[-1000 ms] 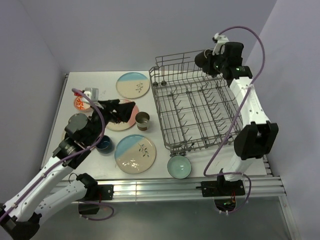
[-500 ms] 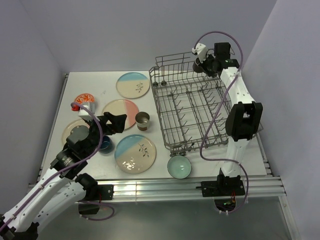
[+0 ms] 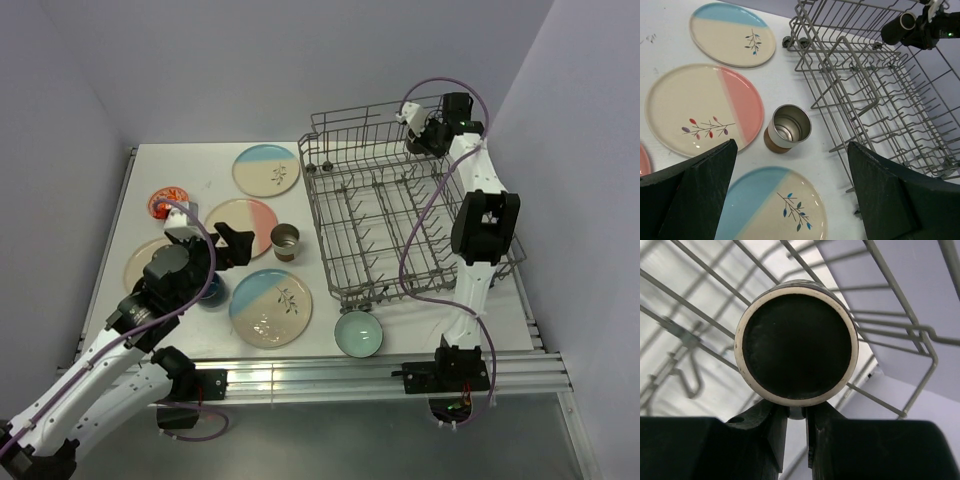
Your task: Load the mixed dishes into the dish rack
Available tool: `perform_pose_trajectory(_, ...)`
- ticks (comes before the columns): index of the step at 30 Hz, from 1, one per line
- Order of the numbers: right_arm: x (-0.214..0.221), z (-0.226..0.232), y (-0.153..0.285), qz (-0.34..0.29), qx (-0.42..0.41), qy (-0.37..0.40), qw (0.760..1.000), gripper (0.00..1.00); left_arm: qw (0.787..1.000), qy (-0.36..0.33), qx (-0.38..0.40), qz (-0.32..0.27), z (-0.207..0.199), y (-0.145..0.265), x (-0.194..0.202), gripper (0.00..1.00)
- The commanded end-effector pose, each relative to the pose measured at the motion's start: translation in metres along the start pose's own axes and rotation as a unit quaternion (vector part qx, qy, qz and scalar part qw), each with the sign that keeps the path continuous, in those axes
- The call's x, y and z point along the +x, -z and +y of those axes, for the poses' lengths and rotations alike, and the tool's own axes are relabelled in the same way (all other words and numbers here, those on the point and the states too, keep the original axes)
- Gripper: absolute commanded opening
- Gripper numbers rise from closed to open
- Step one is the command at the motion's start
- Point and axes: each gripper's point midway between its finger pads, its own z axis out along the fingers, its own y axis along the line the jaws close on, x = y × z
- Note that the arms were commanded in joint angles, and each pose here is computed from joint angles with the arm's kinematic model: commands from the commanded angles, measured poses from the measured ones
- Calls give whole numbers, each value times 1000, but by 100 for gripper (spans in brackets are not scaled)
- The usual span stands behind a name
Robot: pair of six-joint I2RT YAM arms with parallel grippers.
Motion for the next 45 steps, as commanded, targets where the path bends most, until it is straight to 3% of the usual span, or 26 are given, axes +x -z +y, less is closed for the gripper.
perform_pose_trajectory(1, -16, -42, 12, -31, 50, 42, 997, 0, 1000, -10, 3, -14, -8, -1, -19, 99)
perform_pose_trajectory(17, 6, -40, -28, -29, 30, 125, 991, 0, 1000, -6, 1, 6, -10, -8, -9, 99)
perform_pose_trajectory(31, 18, -32, -52, -31, 10, 135, 990, 0, 1000, -6, -1, 23, -12, -16, -2, 99)
perform_pose_trajectory(45, 28, -41, -50, -34, 27, 91, 995, 28, 999, -11, 4, 35, -16, -23, 4, 99)
